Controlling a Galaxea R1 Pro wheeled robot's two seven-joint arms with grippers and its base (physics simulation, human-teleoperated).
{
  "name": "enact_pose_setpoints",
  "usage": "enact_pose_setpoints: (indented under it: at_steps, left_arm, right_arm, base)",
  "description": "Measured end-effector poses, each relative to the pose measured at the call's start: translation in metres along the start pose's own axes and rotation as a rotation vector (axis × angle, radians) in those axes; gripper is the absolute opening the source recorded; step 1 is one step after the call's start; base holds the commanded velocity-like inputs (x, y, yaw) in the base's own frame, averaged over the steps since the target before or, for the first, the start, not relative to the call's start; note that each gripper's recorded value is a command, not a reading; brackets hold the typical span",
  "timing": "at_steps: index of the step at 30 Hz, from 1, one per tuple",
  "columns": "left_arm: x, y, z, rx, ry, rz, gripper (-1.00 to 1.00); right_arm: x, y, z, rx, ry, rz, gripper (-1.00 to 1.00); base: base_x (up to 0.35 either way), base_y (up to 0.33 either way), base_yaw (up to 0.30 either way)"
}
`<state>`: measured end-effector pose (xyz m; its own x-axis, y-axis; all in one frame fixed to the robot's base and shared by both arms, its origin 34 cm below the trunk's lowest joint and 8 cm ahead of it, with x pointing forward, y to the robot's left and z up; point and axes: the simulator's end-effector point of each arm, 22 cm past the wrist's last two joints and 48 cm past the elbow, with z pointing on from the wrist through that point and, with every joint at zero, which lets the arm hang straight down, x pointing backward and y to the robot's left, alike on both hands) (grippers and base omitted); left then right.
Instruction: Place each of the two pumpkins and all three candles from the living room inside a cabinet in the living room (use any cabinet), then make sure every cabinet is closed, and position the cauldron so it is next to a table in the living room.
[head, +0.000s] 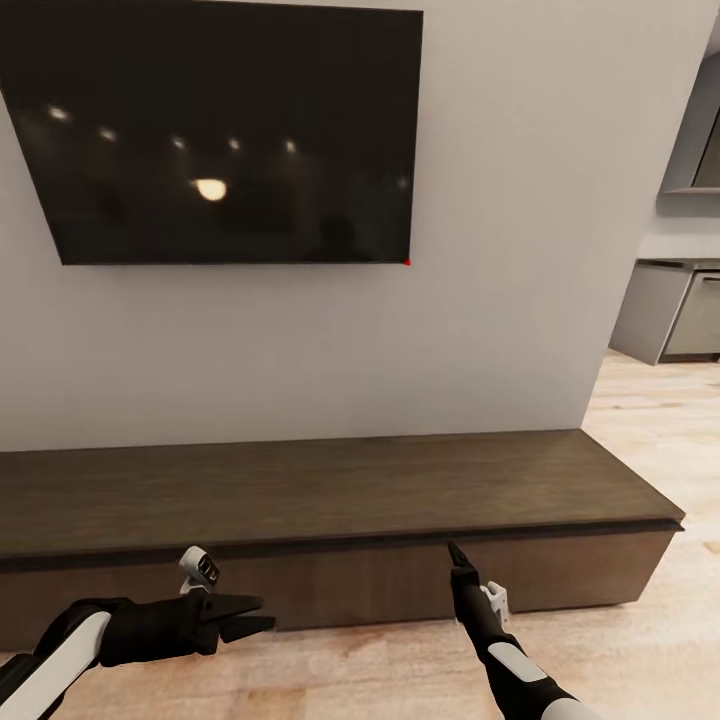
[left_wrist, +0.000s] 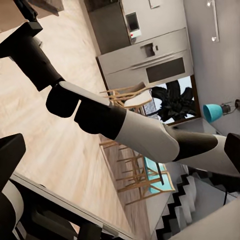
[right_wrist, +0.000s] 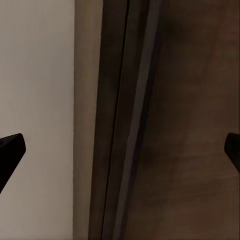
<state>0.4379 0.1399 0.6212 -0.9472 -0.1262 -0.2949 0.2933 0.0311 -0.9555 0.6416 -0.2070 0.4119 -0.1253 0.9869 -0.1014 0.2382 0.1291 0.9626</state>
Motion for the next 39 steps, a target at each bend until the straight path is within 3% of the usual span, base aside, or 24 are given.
enact_pose_setpoints:
  at_steps: [24, 39]
  left_arm:
    - [0.004, 0.003, 0.0, -0.002, 0.001, -0.009, 1.0]
    - [0.01, 0.018, 0.0, -0.002, 0.002, -0.031, 1.0]
  right_arm:
    - [-0.004, -0.001, 0.0, 0.003, -0.021, -0.015, 1.0]
    - [-0.002, -0.022, 0.001, 0.025, -0.018, -0.02, 1.0]
  base:
    - [0.076, 0.002, 0.0]
    - [0.0, 0.0, 0.0]
